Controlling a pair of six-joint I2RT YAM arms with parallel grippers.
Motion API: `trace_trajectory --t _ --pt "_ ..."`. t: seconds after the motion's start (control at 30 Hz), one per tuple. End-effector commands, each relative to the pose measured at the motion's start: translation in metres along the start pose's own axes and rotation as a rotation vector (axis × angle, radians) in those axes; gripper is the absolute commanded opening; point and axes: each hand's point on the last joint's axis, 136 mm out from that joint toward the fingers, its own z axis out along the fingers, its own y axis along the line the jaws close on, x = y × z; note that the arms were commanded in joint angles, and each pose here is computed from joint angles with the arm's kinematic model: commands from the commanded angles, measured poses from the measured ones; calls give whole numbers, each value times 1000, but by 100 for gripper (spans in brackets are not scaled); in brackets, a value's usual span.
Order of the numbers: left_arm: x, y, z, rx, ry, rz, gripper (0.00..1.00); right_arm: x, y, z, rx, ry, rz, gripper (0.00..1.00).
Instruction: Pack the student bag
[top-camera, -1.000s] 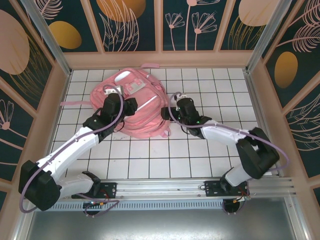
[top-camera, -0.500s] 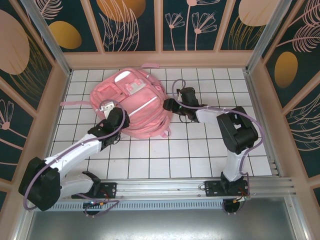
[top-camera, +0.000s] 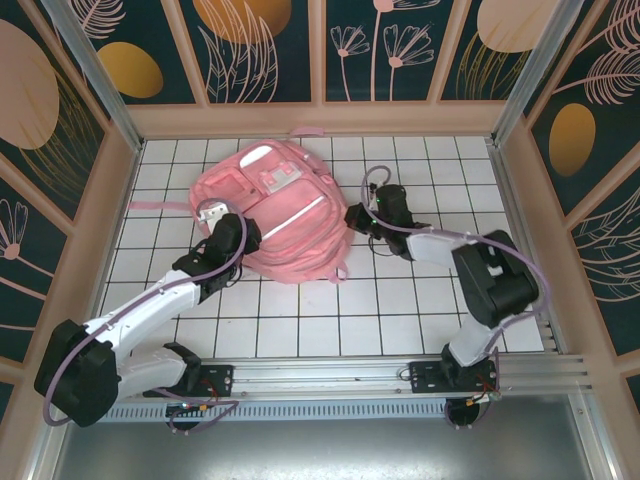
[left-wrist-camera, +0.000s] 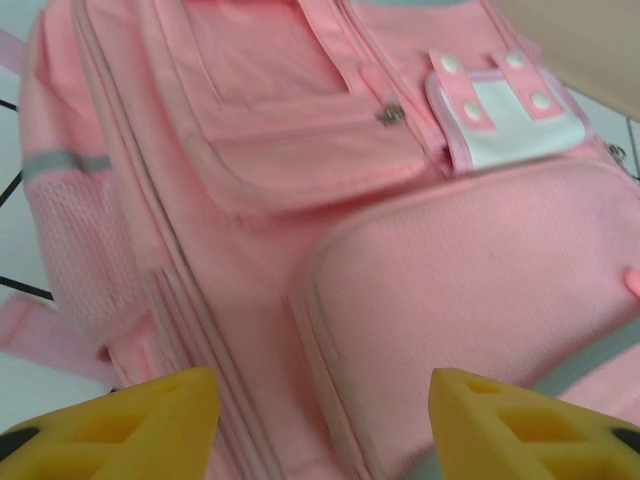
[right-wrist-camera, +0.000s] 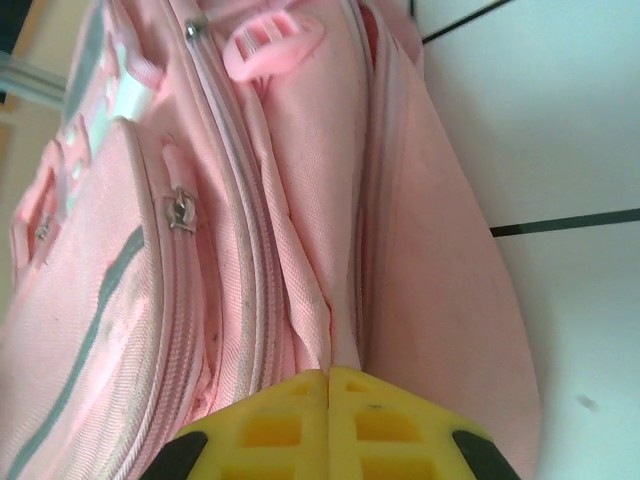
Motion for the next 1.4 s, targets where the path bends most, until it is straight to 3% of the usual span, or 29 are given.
trace_trajectory --t 0.0,0.3,0.43,0.5,0.57,0.73,1.07,1.37 --pt "-16 -16 -6 63 -36 -20 58 -36 -37 -42 123 -159 41 0" --pt "-22 -35 -4 121 -20 -17 59 -49 -117 -135 331 -322 148 0" --pt "-19 -41 -2 156 -10 -22 59 -51 -129 -152 344 -327 145 0" --pt "-14 -45 0 174 8 -24 59 -53 -122 -150 320 -310 123 11" --pt "-7 -50 1 205 37 -24 59 -54 -117 -148 309 -307 110 34" --pt "23 -59 3 318 132 -53 58 -54 -98 -155 376 -326 20 44" --pt "93 -72 6 449 294 -66 49 0 -29 -154 381 -257 -185 50" --pt "132 -67 -7 508 327 44 45 69 13 -138 324 -111 -312 50"
